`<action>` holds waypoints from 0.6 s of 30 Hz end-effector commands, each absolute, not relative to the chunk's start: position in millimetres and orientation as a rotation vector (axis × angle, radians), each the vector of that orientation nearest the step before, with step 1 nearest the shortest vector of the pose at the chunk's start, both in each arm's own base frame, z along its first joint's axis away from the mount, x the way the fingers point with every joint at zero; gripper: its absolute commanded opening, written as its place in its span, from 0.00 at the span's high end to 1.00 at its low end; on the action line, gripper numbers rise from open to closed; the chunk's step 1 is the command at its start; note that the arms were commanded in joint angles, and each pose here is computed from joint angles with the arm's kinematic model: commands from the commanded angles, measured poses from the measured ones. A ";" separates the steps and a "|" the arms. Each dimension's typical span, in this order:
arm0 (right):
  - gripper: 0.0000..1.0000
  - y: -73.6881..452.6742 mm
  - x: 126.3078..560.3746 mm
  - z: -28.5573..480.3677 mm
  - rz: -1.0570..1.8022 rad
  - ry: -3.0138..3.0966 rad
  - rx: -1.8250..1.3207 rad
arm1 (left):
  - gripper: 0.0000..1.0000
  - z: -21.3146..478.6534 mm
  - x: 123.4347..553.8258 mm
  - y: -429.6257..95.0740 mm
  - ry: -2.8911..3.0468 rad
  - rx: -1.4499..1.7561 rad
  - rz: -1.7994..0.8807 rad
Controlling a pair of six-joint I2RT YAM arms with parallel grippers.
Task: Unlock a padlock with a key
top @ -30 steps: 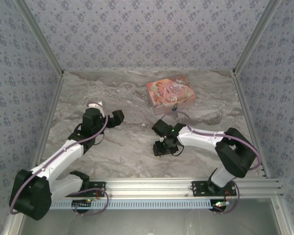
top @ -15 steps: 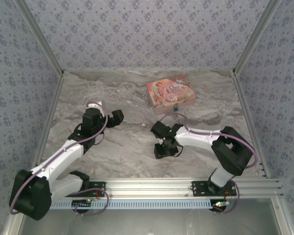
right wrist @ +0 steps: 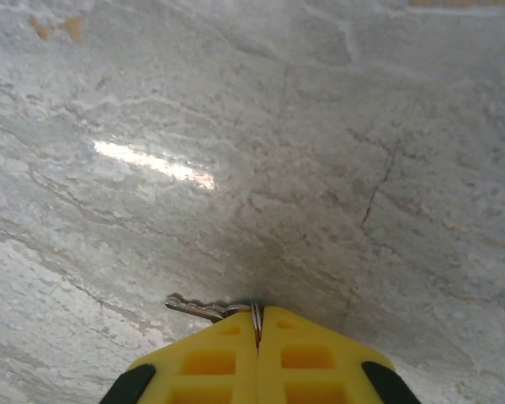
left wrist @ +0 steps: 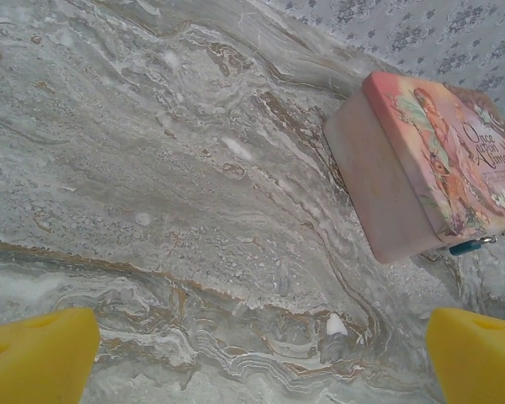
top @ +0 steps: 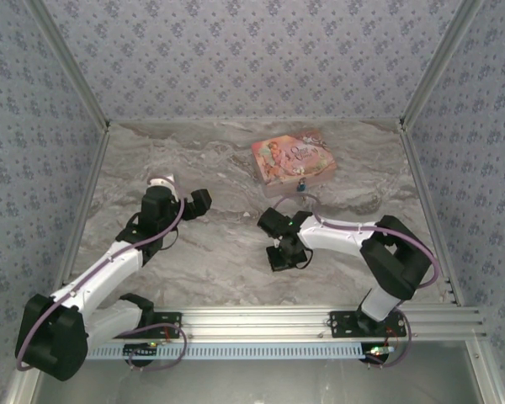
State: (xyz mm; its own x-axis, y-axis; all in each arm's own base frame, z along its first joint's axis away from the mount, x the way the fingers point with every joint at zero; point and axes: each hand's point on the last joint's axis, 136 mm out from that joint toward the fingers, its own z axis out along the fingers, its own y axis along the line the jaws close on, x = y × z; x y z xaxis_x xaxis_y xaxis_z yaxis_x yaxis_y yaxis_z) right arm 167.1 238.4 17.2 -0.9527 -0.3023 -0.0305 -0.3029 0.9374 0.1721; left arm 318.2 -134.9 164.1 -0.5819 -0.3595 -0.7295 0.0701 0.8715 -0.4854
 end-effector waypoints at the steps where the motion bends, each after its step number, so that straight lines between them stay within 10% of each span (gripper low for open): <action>1: 0.99 243.8 163.0 14.6 0.308 3.075 -0.506 | 0.00 174.0 318.3 -134.0 2.094 -0.209 -0.585; 18: 1.00 236.1 234.7 120.0 0.286 2.468 -0.407 | 0.00 208.0 321.3 -157.1 2.152 -0.362 -0.805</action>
State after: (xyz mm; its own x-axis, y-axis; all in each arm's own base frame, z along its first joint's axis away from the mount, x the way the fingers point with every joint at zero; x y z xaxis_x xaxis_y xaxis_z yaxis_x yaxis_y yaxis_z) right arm 212.4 246.0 96.6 -0.8518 -0.2228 -0.4741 -0.3578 0.9085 0.2159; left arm 322.9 -144.0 192.0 -0.6108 -0.4465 -0.6539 0.0211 0.8164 -0.5772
